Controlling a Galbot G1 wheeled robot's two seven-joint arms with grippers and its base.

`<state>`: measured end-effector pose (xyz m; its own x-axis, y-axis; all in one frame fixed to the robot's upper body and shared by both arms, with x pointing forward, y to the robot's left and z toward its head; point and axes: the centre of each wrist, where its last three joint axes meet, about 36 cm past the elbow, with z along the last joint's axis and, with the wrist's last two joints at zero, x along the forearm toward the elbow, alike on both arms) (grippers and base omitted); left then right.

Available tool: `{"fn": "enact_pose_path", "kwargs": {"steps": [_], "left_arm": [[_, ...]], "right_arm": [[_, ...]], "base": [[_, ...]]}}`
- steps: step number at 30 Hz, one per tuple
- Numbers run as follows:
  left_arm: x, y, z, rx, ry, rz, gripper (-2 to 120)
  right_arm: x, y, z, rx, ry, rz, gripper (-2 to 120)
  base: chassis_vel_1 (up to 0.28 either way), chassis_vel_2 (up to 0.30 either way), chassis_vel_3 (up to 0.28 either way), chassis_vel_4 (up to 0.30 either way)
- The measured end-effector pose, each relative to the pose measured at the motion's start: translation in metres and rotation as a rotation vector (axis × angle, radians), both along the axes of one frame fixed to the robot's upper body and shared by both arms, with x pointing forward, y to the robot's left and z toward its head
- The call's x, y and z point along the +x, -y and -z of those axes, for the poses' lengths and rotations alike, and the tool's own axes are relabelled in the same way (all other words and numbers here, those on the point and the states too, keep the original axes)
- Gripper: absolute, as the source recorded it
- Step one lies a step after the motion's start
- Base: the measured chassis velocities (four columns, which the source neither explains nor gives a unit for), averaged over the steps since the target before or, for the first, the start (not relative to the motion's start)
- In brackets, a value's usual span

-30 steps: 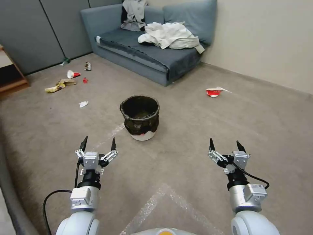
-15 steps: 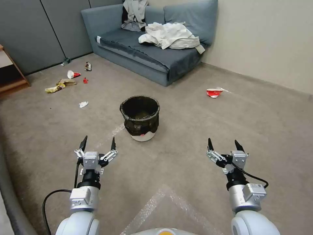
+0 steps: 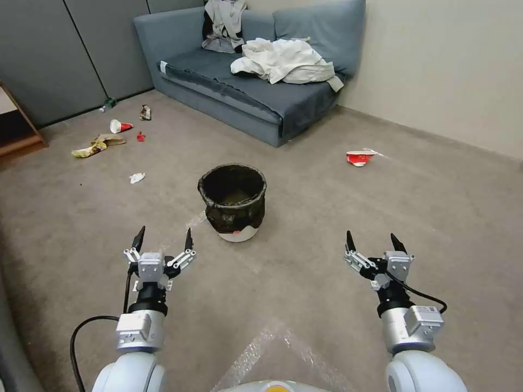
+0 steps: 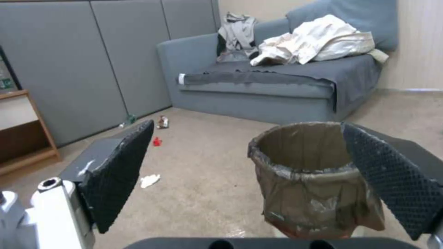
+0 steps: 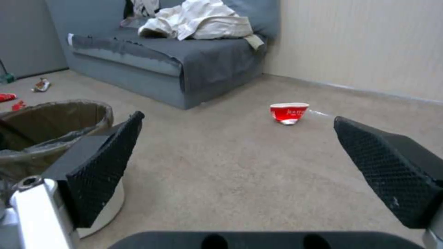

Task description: Pick up the trash can from the floor.

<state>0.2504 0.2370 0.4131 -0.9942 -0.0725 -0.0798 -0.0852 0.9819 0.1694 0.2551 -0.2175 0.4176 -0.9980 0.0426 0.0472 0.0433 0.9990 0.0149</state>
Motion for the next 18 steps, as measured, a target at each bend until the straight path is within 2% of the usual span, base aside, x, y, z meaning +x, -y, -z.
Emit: {"fn": "enact_pose_path", "kwargs": {"steps": [7,18], "left_arm": [[0.0005,0.0009,0.0003,-0.003,0.0,0.001,100],[0.0012,0.0007,0.0021,-0.003,-0.004,0.0,100]], "right_arm": [[0.0002,0.0,0.0008,0.0,-0.001,-0.002,100],[0.0007,-0.0001,0.0024,0.0,-0.003,-0.003,100]], "base": [[-0.051,0.036,0.037,-0.043],[-0.078,0.076,0.09,-0.082]]}}
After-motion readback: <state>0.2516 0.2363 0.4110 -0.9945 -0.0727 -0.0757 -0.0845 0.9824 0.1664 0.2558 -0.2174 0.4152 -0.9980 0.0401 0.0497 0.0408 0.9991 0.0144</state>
